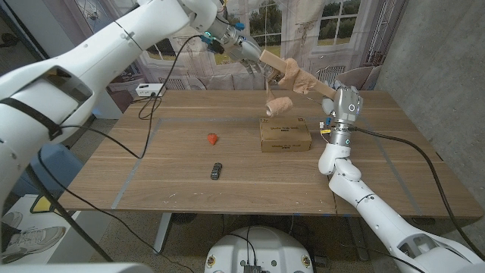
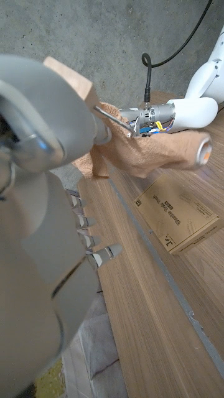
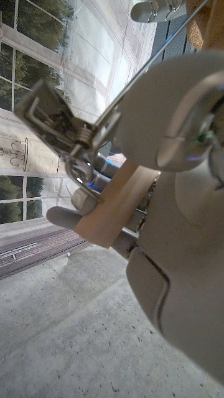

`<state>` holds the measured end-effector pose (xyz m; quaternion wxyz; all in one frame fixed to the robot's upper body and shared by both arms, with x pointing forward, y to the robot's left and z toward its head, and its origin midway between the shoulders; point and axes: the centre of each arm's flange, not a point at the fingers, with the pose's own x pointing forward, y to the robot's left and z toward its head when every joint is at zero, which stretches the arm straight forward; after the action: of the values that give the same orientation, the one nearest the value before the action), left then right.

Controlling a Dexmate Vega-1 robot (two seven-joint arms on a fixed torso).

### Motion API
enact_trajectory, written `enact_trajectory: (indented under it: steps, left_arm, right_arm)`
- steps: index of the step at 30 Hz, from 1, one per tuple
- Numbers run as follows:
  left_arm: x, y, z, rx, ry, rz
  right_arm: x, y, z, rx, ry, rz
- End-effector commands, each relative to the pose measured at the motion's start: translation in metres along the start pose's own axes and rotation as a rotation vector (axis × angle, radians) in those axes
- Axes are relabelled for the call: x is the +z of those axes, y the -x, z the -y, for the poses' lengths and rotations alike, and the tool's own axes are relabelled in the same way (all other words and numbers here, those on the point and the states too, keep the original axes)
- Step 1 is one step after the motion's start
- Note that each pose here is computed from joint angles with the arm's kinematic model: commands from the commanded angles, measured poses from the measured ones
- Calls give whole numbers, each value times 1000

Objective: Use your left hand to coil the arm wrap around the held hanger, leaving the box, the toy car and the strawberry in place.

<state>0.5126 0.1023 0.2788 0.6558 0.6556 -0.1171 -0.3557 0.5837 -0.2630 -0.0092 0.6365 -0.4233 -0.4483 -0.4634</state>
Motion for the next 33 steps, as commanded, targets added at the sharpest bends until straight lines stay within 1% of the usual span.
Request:
enact_trajectory:
  steps: [1, 5, 6, 7, 11, 14, 15, 16, 17, 18, 19, 20, 21, 22, 23, 25, 28, 33]
  left_arm:
    - [-10, 13, 10, 60, 110, 76]
    - [-13, 18, 13, 92, 134, 131]
    - [-14, 19, 13, 110, 138, 149]
    - [-14, 21, 14, 133, 142, 167]
    - [-13, 32, 16, 209, 141, 236]
    - [-11, 42, 18, 265, 131, 254]
    - [-10, 49, 20, 307, 122, 254]
    - [-10, 49, 20, 310, 122, 253]
    - [-10, 52, 21, 325, 122, 257]
    - [-11, 59, 23, 363, 133, 275]
    - [-11, 63, 25, 400, 142, 289]
    - [-11, 63, 25, 403, 143, 290]
    - [-12, 67, 27, 433, 151, 296]
    - [-13, 75, 31, 509, 153, 300]
    - [-13, 79, 34, 564, 164, 304]
    - [-14, 86, 40, 646, 174, 314]
    - [-15, 94, 50, 780, 200, 334]
    - [-16, 101, 66, 992, 227, 342]
  right_arm:
    - [11, 0, -5, 28, 0, 44]
    - [12, 1, -7, 41, 6, 54]
    - [13, 1, -7, 48, 6, 62]
    - [13, 1, -8, 49, 6, 53]
    - [14, 1, -10, 78, 7, 65]
    - [14, 1, -12, 88, 9, 58]
    - [14, 1, -13, 94, 11, 60]
    - [14, 1, -13, 94, 11, 60]
    - [14, 1, -13, 97, 11, 56]
    - [14, 1, -14, 103, 12, 55]
    - [14, 1, -15, 106, 12, 53]
    - [14, 1, -15, 106, 12, 53]
    - [14, 1, -16, 112, 12, 56]
    - [14, 2, -17, 120, 14, 63]
    - [14, 2, -18, 125, 13, 63]
    - [14, 3, -19, 128, 17, 61]
    - [15, 5, -21, 141, 21, 67]
    - [16, 8, -24, 159, 18, 66]
